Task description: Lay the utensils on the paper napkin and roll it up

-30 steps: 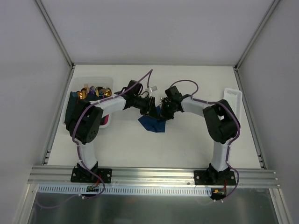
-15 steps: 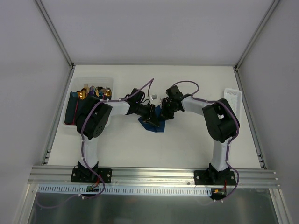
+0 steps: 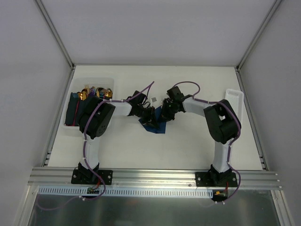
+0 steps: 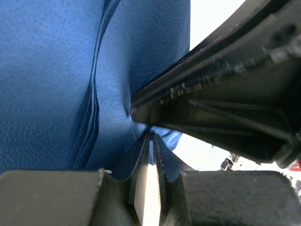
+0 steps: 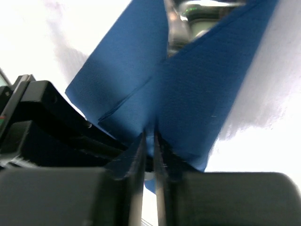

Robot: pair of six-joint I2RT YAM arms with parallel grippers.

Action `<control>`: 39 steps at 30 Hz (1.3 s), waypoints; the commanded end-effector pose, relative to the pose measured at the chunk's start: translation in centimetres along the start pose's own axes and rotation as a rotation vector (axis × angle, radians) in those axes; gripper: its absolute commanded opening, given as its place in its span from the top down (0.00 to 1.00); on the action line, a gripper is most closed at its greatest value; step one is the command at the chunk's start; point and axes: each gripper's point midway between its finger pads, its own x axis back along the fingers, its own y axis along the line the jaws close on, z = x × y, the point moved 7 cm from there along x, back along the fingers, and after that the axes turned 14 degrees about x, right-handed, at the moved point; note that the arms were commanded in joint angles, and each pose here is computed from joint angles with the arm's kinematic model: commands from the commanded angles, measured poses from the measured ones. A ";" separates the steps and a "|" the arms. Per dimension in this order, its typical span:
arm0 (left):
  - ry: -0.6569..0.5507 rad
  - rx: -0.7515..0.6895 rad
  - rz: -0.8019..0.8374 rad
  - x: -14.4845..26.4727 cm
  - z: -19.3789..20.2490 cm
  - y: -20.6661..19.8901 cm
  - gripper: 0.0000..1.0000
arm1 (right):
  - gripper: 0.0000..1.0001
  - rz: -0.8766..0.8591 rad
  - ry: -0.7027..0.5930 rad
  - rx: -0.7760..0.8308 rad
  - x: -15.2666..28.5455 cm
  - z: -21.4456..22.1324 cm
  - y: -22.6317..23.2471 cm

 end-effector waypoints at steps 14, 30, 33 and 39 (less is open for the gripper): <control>0.020 -0.016 -0.157 0.0 0.2 2.4 0.92 | 0.86 -0.003 -0.087 0.028 3.8 -2.4 -0.2; 0.053 -0.038 -0.168 0.3 0.6 2.6 0.92 | 0.90 0.009 -0.047 -0.021 1.7 -3.3 -1.8; 0.058 -0.048 -0.168 0.4 0.8 2.6 0.92 | 0.90 -0.006 -0.059 -0.021 1.9 -3.3 -1.8; 0.069 -0.059 -0.169 0.5 1.0 2.7 0.92 | 0.89 0.014 -0.048 -0.016 2.0 -3.8 -1.7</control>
